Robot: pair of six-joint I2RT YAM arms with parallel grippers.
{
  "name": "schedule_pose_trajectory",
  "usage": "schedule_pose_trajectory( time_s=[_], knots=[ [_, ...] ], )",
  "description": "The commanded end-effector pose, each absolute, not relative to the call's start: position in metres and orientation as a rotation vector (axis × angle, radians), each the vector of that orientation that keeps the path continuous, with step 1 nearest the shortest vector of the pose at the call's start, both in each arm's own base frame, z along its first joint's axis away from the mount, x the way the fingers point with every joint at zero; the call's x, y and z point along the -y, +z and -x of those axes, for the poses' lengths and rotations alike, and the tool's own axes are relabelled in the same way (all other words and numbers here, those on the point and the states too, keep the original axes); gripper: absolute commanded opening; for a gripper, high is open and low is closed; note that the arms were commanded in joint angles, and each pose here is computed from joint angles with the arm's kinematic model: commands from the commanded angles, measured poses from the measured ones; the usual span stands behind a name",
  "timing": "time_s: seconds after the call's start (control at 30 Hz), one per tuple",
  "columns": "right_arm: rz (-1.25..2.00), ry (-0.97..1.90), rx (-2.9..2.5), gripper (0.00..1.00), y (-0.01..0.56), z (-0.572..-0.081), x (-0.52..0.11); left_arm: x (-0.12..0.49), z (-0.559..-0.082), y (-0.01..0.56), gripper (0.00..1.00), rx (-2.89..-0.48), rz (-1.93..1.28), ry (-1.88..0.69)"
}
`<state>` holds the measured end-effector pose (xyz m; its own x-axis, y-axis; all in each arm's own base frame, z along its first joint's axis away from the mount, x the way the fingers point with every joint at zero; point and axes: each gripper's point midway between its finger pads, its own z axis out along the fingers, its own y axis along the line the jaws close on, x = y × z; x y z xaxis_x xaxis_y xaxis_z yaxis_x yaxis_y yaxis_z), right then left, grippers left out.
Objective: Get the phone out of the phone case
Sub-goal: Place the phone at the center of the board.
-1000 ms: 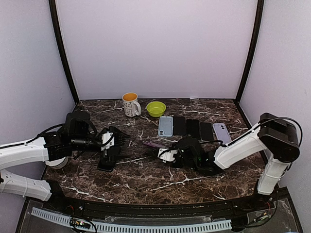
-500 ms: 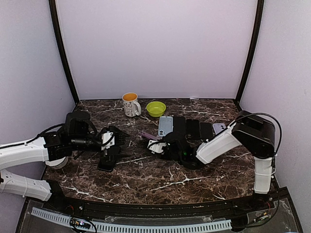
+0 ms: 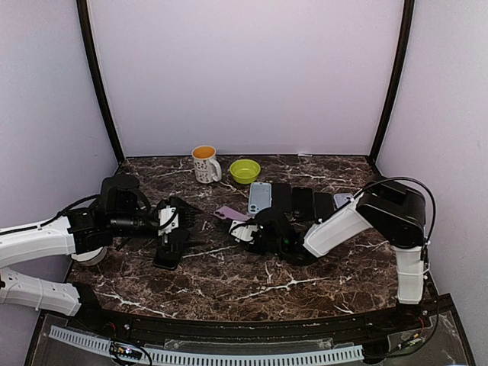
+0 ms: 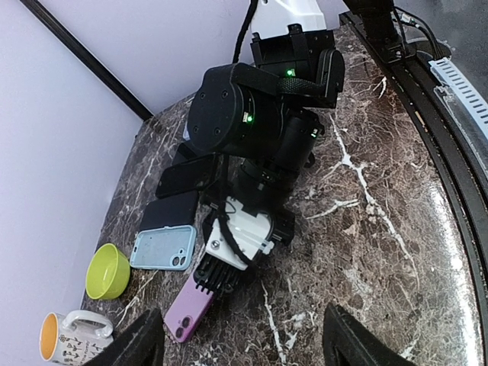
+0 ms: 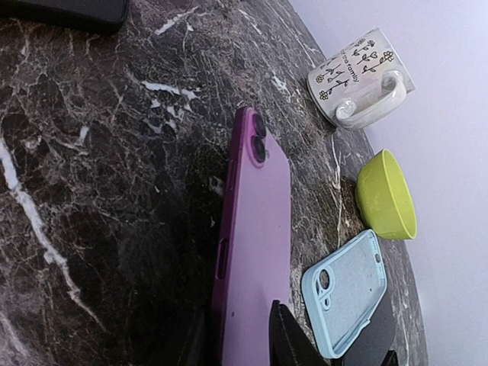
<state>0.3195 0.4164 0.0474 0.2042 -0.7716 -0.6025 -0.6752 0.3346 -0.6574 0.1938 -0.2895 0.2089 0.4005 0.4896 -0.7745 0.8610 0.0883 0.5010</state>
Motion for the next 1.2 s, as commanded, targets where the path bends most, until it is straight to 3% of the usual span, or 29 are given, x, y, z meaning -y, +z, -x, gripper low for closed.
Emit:
schedule_pose_trajectory(
  time_s=[0.0, 0.3, 0.6, 0.8, 0.93, 1.1, 1.17],
  knots=[
    [1.272, 0.015, -1.499, 0.35, 0.076, -0.323, -0.427, 0.286, -0.197, 0.216, 0.74, -1.215, -1.522, -0.405],
    [1.073, 0.132, -1.544, 0.52, 0.117, -0.32, -0.413, 0.281, -0.218, 0.226, 0.72, -1.309, -1.4, -0.37],
    [0.819, 0.162, -1.65, 0.82, 0.17, -0.328, -0.385, 0.275, -0.267, 0.239, 0.74, -1.547, -1.154, -0.281],
    [0.747, 0.136, -1.788, 0.94, 0.177, -0.33, -0.368, 0.241, -0.304, 0.219, 0.77, -2.032, -0.865, -0.114],
    [0.712, 0.112, -1.873, 0.99, 0.173, -0.331, -0.357, 0.204, -0.286, 0.172, 0.82, -2.419, -0.623, -0.008],
    [0.72, 0.127, -1.946, 0.99, 0.165, -0.328, -0.357, 0.192, -0.258, 0.139, 0.98, -2.633, -0.481, -0.052],
    [0.733, 0.143, -1.973, 0.98, 0.162, -0.327, -0.359, 0.187, -0.251, 0.126, 0.99, -2.686, -0.443, -0.067]
  ],
)
